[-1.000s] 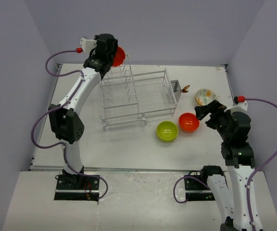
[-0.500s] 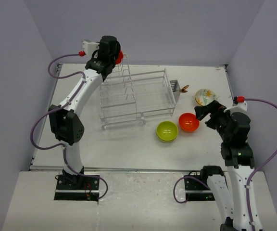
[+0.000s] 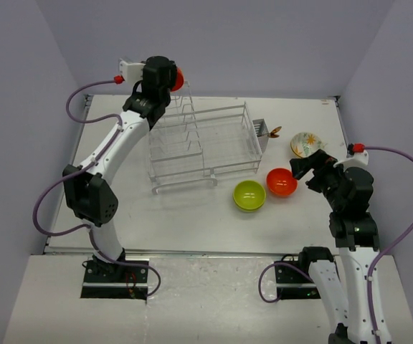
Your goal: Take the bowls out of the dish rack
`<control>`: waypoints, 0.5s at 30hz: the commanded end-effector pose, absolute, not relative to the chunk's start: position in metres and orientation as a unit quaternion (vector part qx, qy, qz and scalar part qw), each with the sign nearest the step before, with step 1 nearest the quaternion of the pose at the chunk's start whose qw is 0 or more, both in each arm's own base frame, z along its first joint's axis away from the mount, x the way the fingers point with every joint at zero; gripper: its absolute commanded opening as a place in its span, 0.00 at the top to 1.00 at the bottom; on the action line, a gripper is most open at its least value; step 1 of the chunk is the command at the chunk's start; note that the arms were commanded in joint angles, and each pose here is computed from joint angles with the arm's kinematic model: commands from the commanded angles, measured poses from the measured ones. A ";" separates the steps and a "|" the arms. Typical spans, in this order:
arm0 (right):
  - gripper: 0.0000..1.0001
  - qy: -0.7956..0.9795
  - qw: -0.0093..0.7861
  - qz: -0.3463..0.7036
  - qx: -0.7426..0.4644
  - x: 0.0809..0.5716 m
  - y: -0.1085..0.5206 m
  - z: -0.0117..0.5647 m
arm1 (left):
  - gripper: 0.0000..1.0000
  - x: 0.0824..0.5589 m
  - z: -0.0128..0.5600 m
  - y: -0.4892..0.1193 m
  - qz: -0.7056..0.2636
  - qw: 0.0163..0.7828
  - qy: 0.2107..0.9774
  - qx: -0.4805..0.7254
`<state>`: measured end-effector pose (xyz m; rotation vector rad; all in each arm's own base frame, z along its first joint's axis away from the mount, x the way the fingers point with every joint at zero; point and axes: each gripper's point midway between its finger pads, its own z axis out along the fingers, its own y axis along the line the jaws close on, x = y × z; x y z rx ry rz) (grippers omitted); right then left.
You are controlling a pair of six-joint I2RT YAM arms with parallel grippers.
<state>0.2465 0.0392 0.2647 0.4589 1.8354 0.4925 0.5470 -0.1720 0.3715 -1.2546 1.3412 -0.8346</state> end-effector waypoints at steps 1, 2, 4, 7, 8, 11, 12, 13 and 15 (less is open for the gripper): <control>0.01 0.770 0.574 0.219 0.173 0.247 0.044 0.276 | 1.00 0.532 0.440 -0.171 -0.414 0.572 0.504 -0.497; 0.01 0.771 0.572 0.220 0.173 0.247 0.044 0.275 | 1.00 0.529 0.445 -0.174 -0.416 0.578 0.507 -0.486; 0.01 0.772 0.571 0.222 0.171 0.248 0.045 0.276 | 1.00 0.525 0.461 -0.179 -0.430 0.592 0.500 -0.463; 0.01 0.774 0.566 0.230 0.167 0.248 0.048 0.276 | 1.00 0.507 0.513 -0.207 -0.449 0.656 0.507 -0.333; 0.01 0.773 0.566 0.232 0.166 0.247 0.049 0.278 | 1.00 0.502 0.517 -0.224 -0.418 0.688 0.532 -0.262; 0.01 0.766 0.572 0.239 0.171 0.243 0.050 0.288 | 1.00 0.474 0.551 -0.276 -0.374 0.734 0.562 -0.079; 0.01 0.762 0.576 0.240 0.172 0.242 0.050 0.292 | 1.00 0.461 0.556 -0.288 -0.361 0.736 0.571 -0.032; 0.01 0.753 0.585 0.243 0.177 0.238 0.049 0.301 | 1.00 0.451 0.551 -0.302 -0.355 0.733 0.581 0.017; 0.01 0.756 0.580 0.240 0.188 0.235 0.047 0.302 | 1.00 0.417 0.518 -0.336 -0.338 0.696 0.617 0.147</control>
